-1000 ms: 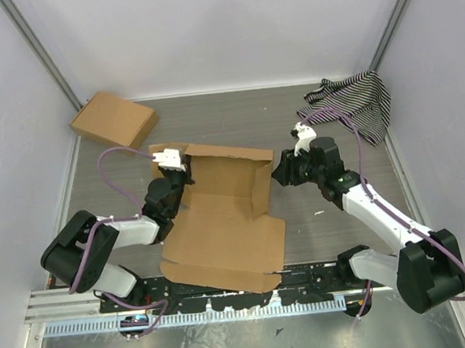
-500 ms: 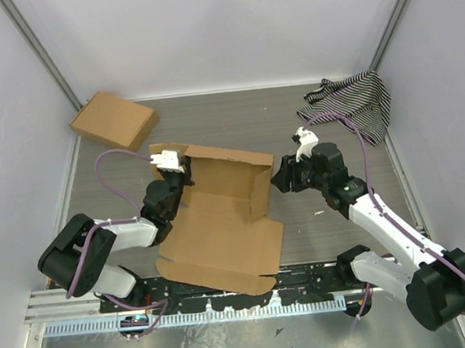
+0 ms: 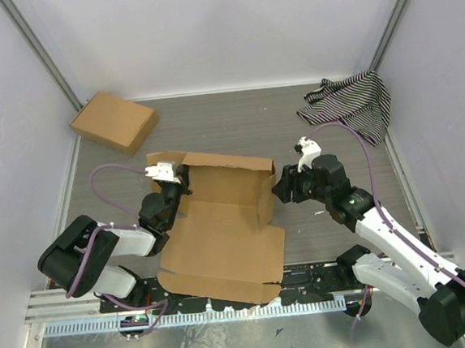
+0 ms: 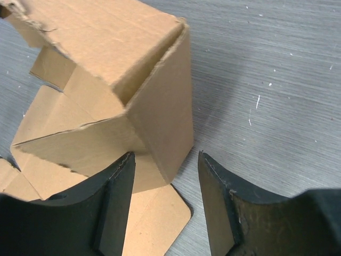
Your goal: Fold the paper box
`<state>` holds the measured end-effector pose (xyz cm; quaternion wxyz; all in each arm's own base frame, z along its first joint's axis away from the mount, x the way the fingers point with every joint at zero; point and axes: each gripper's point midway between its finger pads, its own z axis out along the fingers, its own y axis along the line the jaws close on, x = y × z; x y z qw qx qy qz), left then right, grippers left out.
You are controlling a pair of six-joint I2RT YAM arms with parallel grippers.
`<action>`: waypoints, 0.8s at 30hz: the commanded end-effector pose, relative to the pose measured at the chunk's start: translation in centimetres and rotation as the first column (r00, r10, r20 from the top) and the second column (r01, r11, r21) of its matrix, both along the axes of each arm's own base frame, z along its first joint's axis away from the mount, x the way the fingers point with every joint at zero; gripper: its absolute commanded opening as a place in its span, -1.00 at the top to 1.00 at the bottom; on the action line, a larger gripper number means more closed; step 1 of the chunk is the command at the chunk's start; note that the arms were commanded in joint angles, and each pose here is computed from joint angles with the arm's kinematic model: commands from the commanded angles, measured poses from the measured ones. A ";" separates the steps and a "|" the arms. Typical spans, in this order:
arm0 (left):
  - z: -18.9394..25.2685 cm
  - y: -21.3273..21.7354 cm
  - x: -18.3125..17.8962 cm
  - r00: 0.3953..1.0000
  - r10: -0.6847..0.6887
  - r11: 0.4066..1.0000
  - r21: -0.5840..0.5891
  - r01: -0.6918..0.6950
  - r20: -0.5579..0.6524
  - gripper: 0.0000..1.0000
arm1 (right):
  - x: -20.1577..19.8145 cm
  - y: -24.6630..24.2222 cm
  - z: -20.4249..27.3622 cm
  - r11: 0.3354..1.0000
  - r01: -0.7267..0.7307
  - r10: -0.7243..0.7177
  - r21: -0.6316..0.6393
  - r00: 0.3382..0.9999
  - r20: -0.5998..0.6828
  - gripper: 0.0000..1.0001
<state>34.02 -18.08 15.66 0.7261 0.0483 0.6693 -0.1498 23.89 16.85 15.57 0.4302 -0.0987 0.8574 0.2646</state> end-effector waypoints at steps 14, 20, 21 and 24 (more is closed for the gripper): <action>0.6 -1.1 -1.3 0.996 -0.067 0.998 -0.013 0.068 0.063 1.00 | -1.7 0.6 -0.2 1.000 -0.008 0.007 0.021 0.999 0.040 -0.32; 0.7 -1.5 -1.2 0.994 -0.082 0.997 -0.003 0.082 0.068 1.00 | -0.6 1.4 -0.7 1.000 -0.005 0.004 0.009 0.998 0.058 -0.37; 0.6 -1.6 -1.2 0.994 -0.085 0.996 0.001 0.085 0.066 1.00 | -0.4 1.5 -0.5 1.000 -0.003 0.002 0.006 0.998 0.065 -0.37; 0.7 -1.8 -1.1 0.994 -0.084 0.996 0.009 0.083 0.071 1.00 | 0.0 1.9 0.5 1.000 -0.005 0.004 0.013 0.996 0.090 -0.39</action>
